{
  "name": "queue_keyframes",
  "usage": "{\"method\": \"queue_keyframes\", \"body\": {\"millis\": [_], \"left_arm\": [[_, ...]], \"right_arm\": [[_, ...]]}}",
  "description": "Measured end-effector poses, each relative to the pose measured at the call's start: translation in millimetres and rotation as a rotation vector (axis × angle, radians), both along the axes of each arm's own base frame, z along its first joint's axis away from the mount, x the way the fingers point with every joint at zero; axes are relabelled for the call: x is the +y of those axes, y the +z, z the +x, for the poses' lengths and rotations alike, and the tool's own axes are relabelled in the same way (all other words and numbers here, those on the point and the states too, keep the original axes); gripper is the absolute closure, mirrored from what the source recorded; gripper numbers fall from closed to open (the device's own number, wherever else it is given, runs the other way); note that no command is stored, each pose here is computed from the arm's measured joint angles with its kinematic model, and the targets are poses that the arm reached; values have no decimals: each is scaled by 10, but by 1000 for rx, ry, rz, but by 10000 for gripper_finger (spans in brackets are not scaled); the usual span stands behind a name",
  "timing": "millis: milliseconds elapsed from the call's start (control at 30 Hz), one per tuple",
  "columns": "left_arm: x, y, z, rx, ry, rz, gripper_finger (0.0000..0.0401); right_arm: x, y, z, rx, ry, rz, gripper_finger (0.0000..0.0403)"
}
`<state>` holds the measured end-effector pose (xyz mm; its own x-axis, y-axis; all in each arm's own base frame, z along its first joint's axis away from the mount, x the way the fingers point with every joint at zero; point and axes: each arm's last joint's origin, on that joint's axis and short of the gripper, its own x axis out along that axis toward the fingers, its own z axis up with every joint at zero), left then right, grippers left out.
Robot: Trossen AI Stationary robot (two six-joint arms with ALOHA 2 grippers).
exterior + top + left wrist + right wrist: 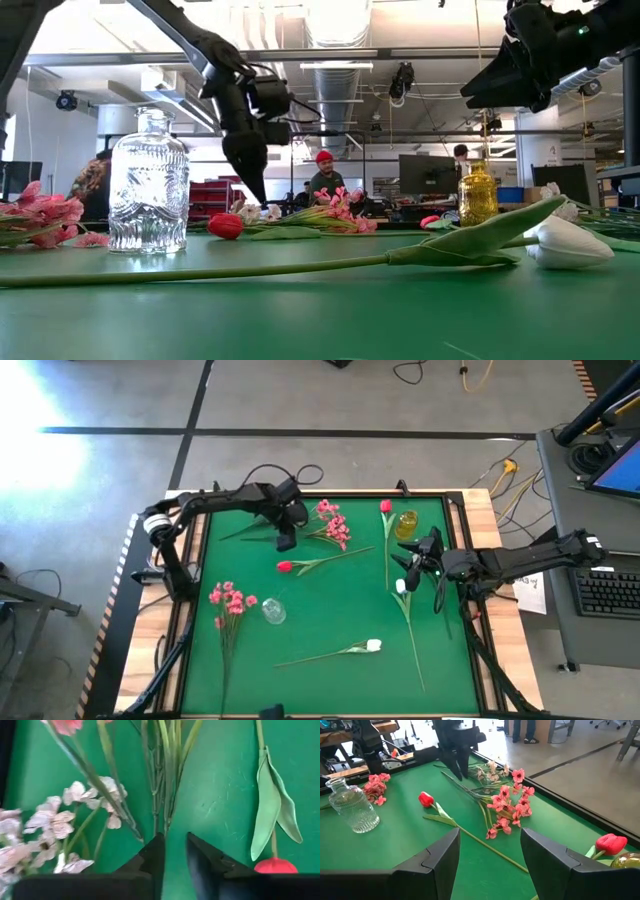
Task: Sort flowers into vase by color
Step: Put the top pink flowers into the transparent vase
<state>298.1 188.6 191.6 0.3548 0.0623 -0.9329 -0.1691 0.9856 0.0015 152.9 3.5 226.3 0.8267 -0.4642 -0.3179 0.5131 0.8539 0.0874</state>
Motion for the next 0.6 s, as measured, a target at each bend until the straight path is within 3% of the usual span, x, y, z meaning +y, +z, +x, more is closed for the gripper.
{"method": "queue_keyframes", "body": {"millis": [333, 600], "left_arm": [[62, -108, 25, 58, 68, 92, 196], [84, -211, 69, 63, 62, 89, 188]], "right_arm": [[0, 0, 0, 1, -1, -3, 202], [0, 0, 0, 2, -1, -3, 202]]}}
